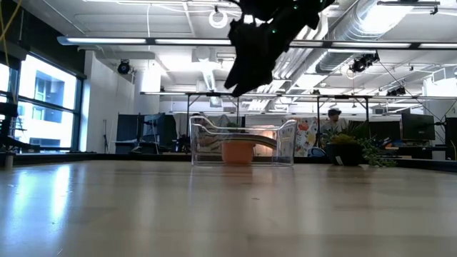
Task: Nest measuring cups in basket
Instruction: Return to Home Position
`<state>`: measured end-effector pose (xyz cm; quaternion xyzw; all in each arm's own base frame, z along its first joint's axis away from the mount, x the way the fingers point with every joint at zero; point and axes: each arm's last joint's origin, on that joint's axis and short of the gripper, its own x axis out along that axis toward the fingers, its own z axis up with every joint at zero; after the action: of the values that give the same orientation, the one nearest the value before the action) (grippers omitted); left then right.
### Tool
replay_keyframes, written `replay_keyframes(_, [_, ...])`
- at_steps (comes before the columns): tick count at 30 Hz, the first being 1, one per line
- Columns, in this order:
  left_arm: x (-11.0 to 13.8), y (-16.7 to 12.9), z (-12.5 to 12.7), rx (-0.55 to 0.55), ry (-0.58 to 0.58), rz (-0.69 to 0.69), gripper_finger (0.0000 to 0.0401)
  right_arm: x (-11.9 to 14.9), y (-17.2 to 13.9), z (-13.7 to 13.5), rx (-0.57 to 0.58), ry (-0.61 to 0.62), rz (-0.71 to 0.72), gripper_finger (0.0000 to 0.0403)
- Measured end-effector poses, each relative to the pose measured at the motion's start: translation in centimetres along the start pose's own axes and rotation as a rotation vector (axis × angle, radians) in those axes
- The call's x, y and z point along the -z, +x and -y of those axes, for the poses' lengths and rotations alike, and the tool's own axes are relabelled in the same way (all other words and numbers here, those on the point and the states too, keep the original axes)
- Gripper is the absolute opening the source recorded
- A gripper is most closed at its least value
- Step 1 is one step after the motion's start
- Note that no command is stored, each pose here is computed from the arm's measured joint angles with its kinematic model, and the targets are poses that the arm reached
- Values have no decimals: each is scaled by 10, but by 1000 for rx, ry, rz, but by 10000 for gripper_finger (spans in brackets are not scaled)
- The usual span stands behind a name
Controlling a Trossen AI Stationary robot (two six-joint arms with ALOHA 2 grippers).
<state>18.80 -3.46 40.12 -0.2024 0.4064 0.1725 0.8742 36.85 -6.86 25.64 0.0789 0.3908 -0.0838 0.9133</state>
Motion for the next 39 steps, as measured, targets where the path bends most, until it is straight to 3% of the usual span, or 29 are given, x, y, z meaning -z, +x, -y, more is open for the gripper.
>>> replay_keyframes(9, [0,0,0,1,0,1,111,6,50,-23,0,72,50,265])
replay_keyframes(17, [-1,0,0,4,-2,5,111,12,75,-22,-10,96,56,265])
replay_keyframes(31, [-2,0,2,17,-7,20,111,6,78,13,59,142,117,265])
replay_keyframes(39, [-2,0,2,17,-7,20,111,5,78,20,62,149,118,265])
